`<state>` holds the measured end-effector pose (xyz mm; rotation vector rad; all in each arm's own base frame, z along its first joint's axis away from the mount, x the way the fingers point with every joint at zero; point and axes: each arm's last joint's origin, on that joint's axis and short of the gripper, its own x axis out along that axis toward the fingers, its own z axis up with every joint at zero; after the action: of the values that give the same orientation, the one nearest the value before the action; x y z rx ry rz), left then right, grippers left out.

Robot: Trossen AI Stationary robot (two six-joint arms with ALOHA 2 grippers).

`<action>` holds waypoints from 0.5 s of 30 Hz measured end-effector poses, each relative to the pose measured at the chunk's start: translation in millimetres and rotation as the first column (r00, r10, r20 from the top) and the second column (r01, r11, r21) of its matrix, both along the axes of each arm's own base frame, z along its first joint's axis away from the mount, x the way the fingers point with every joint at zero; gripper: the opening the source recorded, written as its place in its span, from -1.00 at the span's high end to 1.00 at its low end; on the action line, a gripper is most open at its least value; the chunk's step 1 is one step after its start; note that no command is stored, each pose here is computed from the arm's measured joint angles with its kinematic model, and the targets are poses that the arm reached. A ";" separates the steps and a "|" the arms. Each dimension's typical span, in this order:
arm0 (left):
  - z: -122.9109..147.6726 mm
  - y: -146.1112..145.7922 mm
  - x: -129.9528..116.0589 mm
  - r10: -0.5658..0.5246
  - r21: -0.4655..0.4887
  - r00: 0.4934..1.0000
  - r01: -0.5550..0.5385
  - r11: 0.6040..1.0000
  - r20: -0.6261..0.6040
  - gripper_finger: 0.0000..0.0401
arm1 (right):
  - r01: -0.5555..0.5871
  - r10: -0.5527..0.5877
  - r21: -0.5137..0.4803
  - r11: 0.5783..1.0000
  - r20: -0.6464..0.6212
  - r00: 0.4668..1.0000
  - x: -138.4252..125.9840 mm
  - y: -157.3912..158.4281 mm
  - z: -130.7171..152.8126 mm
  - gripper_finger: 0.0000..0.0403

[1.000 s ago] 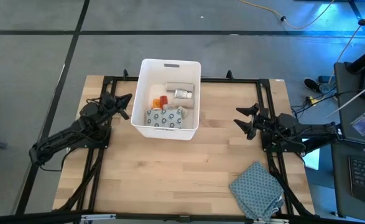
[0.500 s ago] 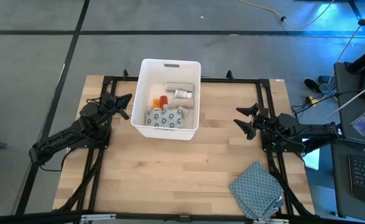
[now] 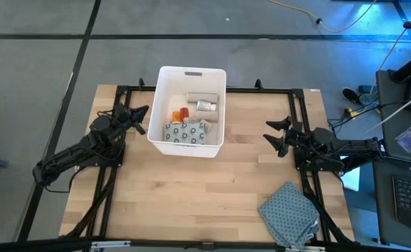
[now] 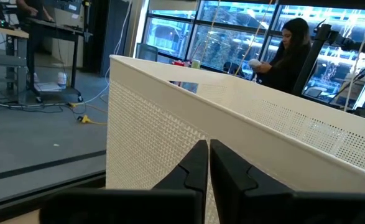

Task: Pick & place medical supplies in basket/bin
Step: Return to Home Position

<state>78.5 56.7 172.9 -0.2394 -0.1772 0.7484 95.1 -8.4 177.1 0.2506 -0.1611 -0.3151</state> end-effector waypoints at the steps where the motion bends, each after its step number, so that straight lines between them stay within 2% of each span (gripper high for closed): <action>1: 0.0 0.0 0.0 0.000 0.000 1.000 0.000 1.000 0.000 0.94 | 0.000 0.000 0.000 1.000 0.000 1.000 0.0 0.0 0.0 -0.64; 15: 0.0 0.0 0.0 0.000 0.000 1.000 0.000 1.000 0.000 0.97 | 0.000 0.000 0.000 1.000 0.000 1.000 0.0 0.0 0.0 -0.64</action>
<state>78.5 56.7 172.9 -0.2394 -0.1772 0.7484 95.2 -8.4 177.1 0.2504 -0.1607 -0.3156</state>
